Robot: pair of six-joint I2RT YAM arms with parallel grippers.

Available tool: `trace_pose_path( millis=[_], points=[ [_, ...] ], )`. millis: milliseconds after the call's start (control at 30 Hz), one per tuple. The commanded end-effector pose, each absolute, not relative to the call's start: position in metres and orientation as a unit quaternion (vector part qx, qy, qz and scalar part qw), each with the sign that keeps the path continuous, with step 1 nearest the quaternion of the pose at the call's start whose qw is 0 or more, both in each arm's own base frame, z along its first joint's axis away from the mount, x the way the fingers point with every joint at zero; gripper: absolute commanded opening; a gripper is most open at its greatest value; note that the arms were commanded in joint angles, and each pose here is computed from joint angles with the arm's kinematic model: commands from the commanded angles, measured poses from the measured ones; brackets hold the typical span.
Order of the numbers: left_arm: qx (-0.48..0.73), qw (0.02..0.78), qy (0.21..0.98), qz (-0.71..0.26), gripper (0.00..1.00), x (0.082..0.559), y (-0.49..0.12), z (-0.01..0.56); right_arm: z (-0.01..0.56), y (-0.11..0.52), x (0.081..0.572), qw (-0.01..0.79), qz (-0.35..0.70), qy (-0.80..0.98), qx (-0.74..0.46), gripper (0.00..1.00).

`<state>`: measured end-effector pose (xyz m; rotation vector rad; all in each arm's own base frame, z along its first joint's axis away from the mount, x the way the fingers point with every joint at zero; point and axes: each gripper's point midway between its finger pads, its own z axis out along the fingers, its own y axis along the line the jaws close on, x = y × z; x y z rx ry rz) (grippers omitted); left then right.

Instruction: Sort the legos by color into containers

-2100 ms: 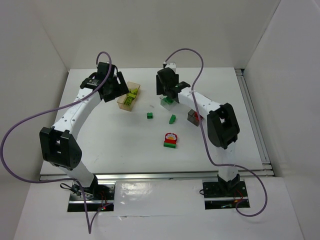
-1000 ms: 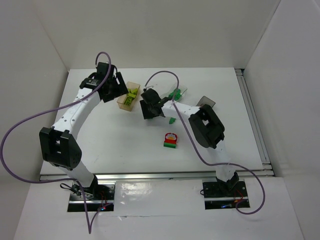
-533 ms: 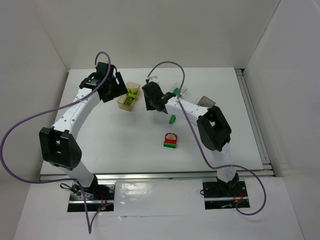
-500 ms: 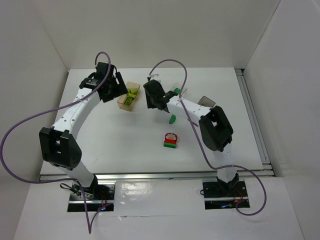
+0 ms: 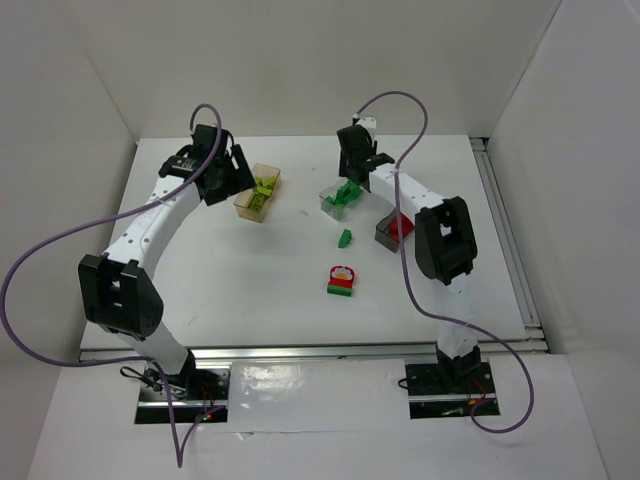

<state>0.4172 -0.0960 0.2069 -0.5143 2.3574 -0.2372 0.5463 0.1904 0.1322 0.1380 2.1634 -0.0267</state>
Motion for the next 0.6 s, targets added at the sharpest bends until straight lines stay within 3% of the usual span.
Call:
trace_pose_path(
  millis=[0, 67, 100, 233, 300, 400, 567],
  points=[
    [-0.188, 0.364, 0.907, -0.092, 0.86, 0.418, -0.093, 0.22, 0.147, 0.193, 0.569, 0.498, -0.023, 0.865, 0.064, 0.55],
    [-0.188, 0.36, 0.909, -0.09, 0.86, 0.419, -0.094, 0.217, 0.153, 0.196, 0.575, 0.503, -0.022, 0.862, 0.061, 0.72],
    [-0.188, 0.356, 0.911, -0.089, 0.86, 0.417, -0.093, 0.215, 0.158, 0.197, 0.577, 0.507, -0.02, 0.859, 0.063, 0.76],
    [-0.188, 0.36, 0.909, -0.09, 0.86, 0.419, -0.094, 0.219, 0.17, 0.192, 0.566, 0.509, -0.019, 0.858, 0.063, 0.81],
    [-0.188, 0.36, 0.909, -0.09, 0.86, 0.419, -0.094, 0.219, 0.16, 0.191, 0.546, 0.498, -0.013, 0.865, 0.059, 0.73],
    [-0.188, 0.36, 0.909, -0.09, 0.86, 0.419, -0.094, 0.219, 0.18, 0.197, 0.498, 0.5, 0.042, 0.863, 0.062, 0.54],
    [-0.187, 0.359, 0.91, -0.094, 0.86, 0.418, -0.095, 0.219, 0.14, 0.208, 0.418, 0.436, 0.072, 0.896, 0.046, 0.51]
  ],
)
